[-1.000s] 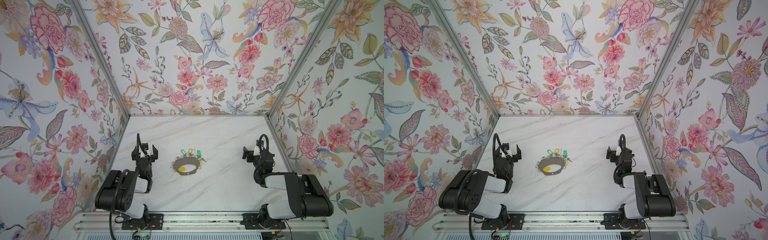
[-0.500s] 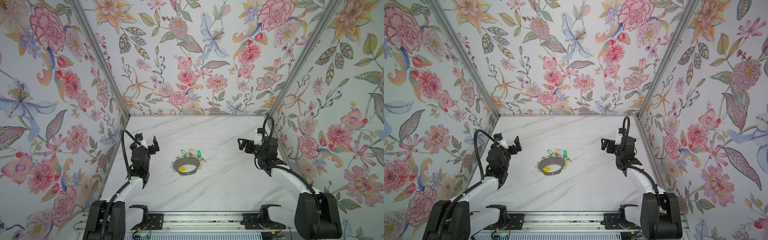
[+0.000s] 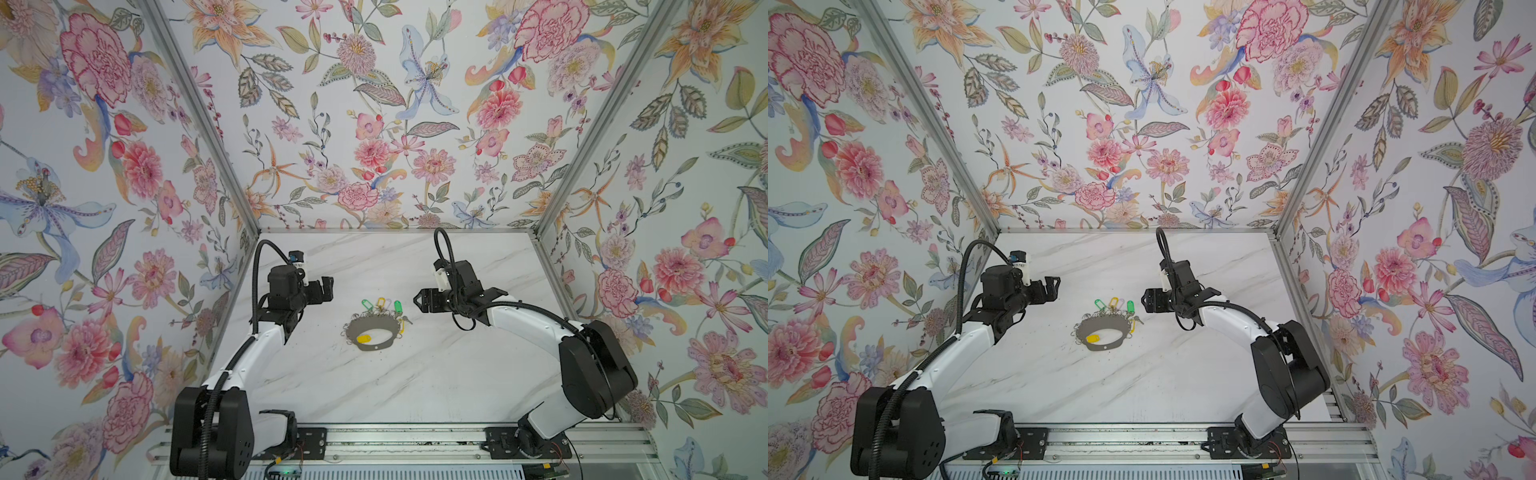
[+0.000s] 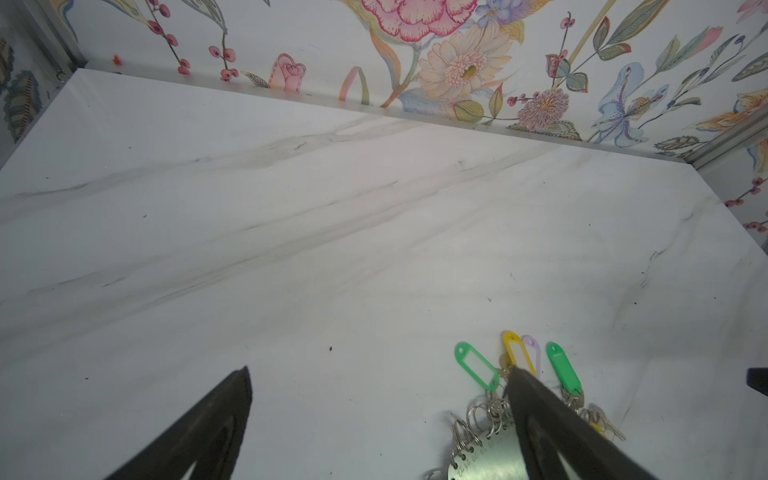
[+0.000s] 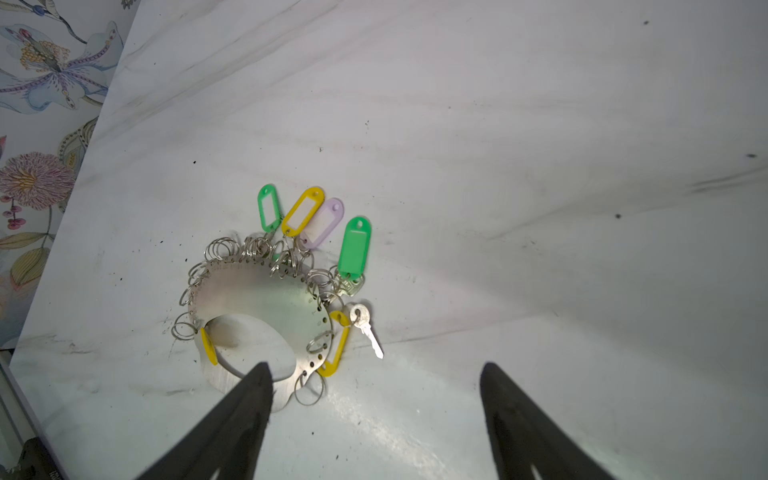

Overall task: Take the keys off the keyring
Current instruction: 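Move the right gripper over the key ring while the left approaches it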

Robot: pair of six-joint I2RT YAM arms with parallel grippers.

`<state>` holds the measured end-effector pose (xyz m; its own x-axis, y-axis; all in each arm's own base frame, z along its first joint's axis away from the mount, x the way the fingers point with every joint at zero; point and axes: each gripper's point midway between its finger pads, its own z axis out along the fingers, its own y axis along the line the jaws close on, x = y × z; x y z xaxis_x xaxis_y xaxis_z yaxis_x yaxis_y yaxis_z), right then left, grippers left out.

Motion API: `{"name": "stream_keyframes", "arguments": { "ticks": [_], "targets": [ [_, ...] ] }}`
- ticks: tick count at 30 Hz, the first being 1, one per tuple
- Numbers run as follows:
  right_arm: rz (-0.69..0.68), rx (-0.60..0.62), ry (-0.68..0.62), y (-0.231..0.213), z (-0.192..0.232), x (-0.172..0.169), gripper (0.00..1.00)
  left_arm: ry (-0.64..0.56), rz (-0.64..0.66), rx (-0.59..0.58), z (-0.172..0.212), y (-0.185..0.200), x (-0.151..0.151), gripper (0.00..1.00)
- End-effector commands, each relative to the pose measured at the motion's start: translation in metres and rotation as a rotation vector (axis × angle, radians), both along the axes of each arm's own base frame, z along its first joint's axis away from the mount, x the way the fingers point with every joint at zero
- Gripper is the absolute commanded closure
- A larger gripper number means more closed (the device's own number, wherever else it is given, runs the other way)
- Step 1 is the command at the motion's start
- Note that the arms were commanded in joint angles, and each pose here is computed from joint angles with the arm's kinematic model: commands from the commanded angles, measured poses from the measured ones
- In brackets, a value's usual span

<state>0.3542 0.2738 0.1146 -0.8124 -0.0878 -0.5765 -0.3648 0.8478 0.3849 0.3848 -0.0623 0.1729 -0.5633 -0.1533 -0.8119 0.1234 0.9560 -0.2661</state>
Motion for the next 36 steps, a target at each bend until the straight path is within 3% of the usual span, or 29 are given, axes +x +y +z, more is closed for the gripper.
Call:
{"name": "stream_keyframes", "arguments": {
  "ticks": [1,3,7,14,21,28,36],
  "targets": [
    [0.006,-0.065,0.051,0.023,-0.016,0.004,0.27,0.095,-0.053,-0.114,-0.023,-0.017,-0.016,0.01],
    [0.050,-0.077,0.089,0.048,-0.024,0.004,0.31,0.091,-0.050,-0.161,-0.031,-0.020,-0.018,0.01],
    [0.131,-0.086,0.184,0.084,-0.036,0.010,0.44,0.086,-0.061,-0.252,-0.042,-0.029,-0.021,0.12],
    [0.157,-0.128,0.263,0.114,-0.056,0.020,0.50,0.132,-0.087,-0.269,-0.058,-0.035,-0.025,0.15],
    [0.135,-0.209,0.340,0.121,-0.078,0.025,0.50,0.113,-0.093,-0.205,-0.061,-0.030,-0.027,0.16],
    [0.083,-0.354,0.320,0.115,-0.086,0.038,0.51,-0.035,-0.163,-0.344,-0.037,-0.047,-0.033,0.16],
    [0.065,-0.447,0.269,0.110,-0.079,0.036,0.51,-0.004,-0.171,-0.341,-0.045,-0.049,-0.038,0.16]
  ]
}}
